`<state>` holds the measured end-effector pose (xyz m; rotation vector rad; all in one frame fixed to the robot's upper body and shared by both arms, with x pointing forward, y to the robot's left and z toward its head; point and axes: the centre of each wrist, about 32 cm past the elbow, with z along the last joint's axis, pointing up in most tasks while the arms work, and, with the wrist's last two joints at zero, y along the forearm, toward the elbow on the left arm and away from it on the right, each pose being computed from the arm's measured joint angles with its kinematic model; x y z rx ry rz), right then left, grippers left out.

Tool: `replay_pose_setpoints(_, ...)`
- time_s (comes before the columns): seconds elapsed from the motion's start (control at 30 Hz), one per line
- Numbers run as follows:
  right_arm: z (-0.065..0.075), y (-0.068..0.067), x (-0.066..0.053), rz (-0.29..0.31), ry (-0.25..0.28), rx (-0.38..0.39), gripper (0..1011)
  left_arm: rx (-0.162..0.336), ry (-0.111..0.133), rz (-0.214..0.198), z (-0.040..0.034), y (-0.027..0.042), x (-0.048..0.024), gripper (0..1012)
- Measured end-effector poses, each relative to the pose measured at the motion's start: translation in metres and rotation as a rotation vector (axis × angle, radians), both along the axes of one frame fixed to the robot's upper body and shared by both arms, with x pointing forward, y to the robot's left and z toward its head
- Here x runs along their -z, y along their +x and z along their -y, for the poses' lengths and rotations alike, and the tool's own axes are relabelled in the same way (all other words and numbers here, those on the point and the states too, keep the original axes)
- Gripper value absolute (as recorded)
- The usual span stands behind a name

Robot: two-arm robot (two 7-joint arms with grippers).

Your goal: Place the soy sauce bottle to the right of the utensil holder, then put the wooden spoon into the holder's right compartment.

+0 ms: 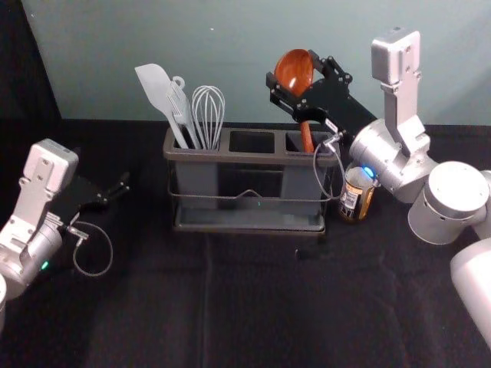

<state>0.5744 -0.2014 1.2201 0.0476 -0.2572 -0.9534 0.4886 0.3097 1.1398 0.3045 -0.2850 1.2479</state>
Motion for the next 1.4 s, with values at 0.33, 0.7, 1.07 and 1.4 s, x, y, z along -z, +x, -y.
replay_pose_setpoints(0.33, 0.0043, -0.0046, 0.0077, -0.023, 0.002, -0.006, 841, 0.000, 0.000, 0.000, 0.0000, 0.0000, 0.0000, 1005)
replay_pose_setpoints(0.7, 0.0055, -0.0095, 0.0104, -0.028, 0.006, -0.012, 842, 0.000, 0.000, 0.000, 0.0000, 0.0000, 0.0000, 1005)
replay_pose_setpoints(1.07, 0.0053, -0.0092, 0.0101, -0.027, 0.006, -0.012, 841, 0.000, 0.000, 0.000, 0.0000, 0.0000, 0.0000, 1005)
replay_pose_setpoints(1.4, 0.0052, -0.0089, 0.0103, -0.027, 0.005, -0.012, 1003, 0.000, 0.000, 0.000, 0.0000, 0.0000, 0.0000, 1005)
